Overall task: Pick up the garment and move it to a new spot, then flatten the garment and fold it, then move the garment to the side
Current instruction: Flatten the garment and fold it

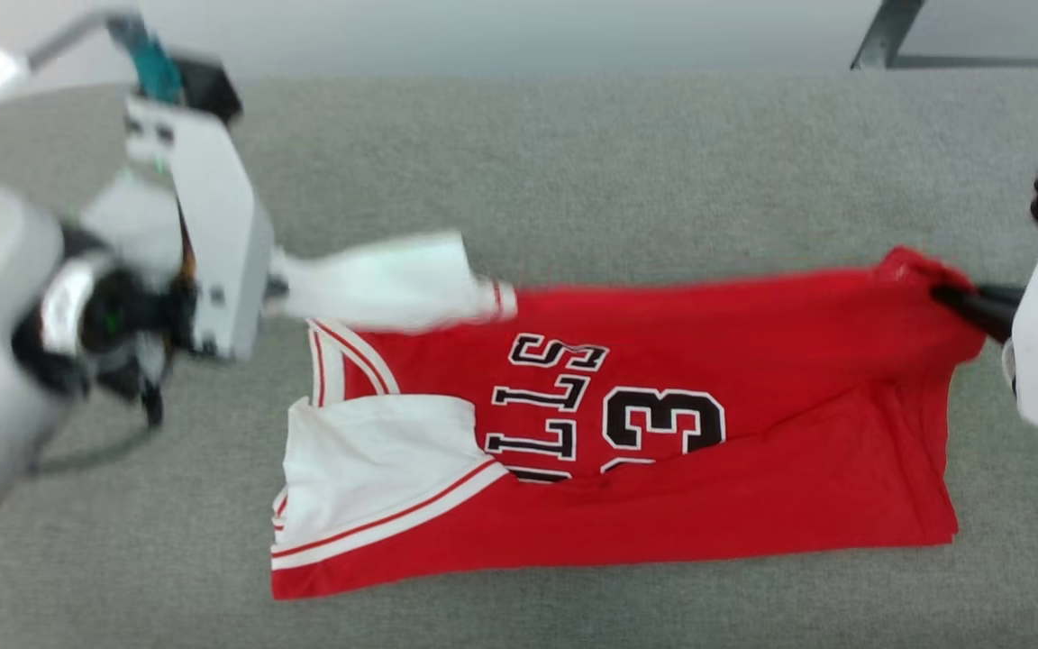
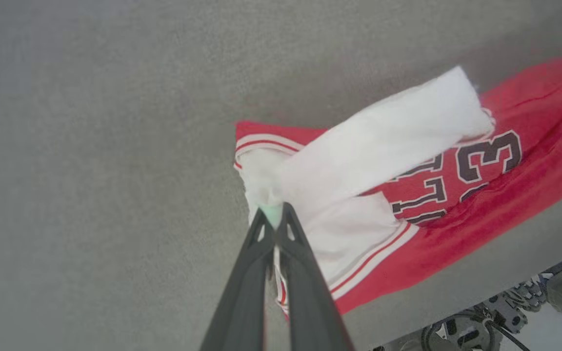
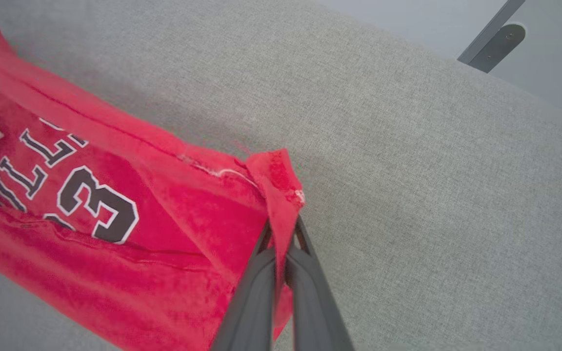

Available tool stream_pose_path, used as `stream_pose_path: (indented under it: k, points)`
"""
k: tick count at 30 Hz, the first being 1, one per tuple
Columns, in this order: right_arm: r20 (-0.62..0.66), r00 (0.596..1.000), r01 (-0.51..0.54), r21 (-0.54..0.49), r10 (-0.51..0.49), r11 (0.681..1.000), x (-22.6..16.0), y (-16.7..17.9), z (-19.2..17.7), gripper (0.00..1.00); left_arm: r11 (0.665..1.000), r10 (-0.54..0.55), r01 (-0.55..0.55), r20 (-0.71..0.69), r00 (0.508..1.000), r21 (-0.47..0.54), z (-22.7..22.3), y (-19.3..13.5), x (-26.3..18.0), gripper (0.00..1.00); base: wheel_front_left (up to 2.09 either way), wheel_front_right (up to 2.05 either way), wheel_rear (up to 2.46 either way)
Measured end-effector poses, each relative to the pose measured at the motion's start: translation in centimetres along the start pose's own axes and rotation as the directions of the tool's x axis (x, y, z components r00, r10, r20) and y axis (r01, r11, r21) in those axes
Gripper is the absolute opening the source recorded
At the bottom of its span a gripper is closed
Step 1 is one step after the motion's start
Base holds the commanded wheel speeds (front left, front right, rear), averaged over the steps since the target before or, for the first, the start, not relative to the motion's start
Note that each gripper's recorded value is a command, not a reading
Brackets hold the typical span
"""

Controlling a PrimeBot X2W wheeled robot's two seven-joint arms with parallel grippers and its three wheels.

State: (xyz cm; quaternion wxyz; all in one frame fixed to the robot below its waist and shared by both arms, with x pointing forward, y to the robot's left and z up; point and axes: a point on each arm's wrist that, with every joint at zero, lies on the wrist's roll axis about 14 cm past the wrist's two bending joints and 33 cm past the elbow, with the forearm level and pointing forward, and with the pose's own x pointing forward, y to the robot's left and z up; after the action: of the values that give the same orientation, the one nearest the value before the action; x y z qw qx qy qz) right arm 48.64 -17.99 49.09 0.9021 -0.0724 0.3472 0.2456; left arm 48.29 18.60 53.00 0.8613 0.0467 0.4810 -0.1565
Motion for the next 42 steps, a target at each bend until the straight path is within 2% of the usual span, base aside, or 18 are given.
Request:
stream_pose_path:
  k: [7,17,18,21,22,23,24,27,28,30,31,32,42]
  points:
    - [-0.035,0.999,-0.038,0.033,0.039,0.999,-1.0,1.6,-2.5,0.0,0.997,-0.072,0.068,-0.099,0.992,-0.042,-6.6,-3.6,-1.5,0.0,0.0,0.0,0.0]
    - [-0.133,0.988,-0.06,0.092,0.072,0.994,-1.4,3.1,-6.6,0.0,0.992,-0.109,0.094,-0.221,0.969,-0.08,-11.2,-5.4,0.1,0.02,0.0,0.0,0.0]
    - [-0.144,0.987,-0.06,0.095,0.074,0.994,-1.4,3.2,-6.9,0.0,0.993,-0.106,0.091,-0.226,0.968,-0.079,-11.3,-5.4,0.2,0.23,0.0,0.0,0.0]
    - [-0.166,0.982,-0.067,0.108,0.084,0.992,-1.4,3.6,-7.6,0.0,0.993,-0.096,0.076,-0.232,0.968,-0.092,-11.5,-5.2,0.6,0.42,0.0,0.0,0.0]
    - [-0.168,0.982,-0.064,0.11,0.082,0.992,-1.5,3.7,-7.7,0.0,0.992,-0.097,0.076,-0.229,0.969,-0.096,-11.5,-5.2,0.7,0.85,0.0,0.0,0.0]
    - [-0.166,0.983,-0.062,0.111,0.08,0.992,-1.6,3.6,-7.6,0.0,0.992,-0.097,0.076,-0.222,0.97,-0.101,-11.5,-5.3,0.7,0.96,0.0,0.0,0.0]
    - [-0.165,0.983,-0.062,0.114,0.08,0.992,-1.6,3.6,-7.6,0.0,0.992,-0.098,0.078,-0.216,0.971,-0.103,-11.4,-5.3,0.7,1.0,0.0,0.0,0.0]
    - [-0.188,0.978,-0.067,0.118,0.088,0.991,-1.8,4.1,-8.4,0.0,0.992,-0.092,0.071,-0.201,0.975,-0.107,-11.2,-5.3,0.5,1.0,0.0,0.0,0.0]
    - [-0.188,0.978,-0.07,0.119,0.091,0.99,-1.9,4.3,-8.4,0.03,0.992,-0.092,0.072,-0.196,0.976,-0.107,-11.1,-5.3,0.4,1.0,0.0,0.0,0.0]
    - [-0.185,0.979,-0.067,0.108,0.087,0.992,-2.1,4.5,-8.3,0.47,0.992,-0.09,0.072,-0.176,0.98,-0.109,-10.9,-5.3,0.0,1.0,0.0,0.0,0.0]
    - [-0.182,0.979,-0.069,0.105,0.087,0.992,-2.2,4.6,-8.3,0.8,0.99,-0.093,0.074,-0.169,0.981,-0.116,-10.8,-5.4,-0.2,1.0,0.0,0.0,0.0]
    - [-0.177,0.98,-0.071,0.107,0.09,0.992,-2.3,4.8,-8.2,0.98,0.99,-0.096,0.077,-0.161,0.982,-0.12,-10.8,-5.5,-0.4,1.0,0.0,0.0,0.0]
    - [-0.078,0.995,-0.061,0.055,0.065,0.997,-3.9,5.6,-6.4,1.0,0.992,-0.058,0.061,0.029,0.998,-0.11,-9.6,-4.9,-2.3,1.0,0.0,0.0,0.0]
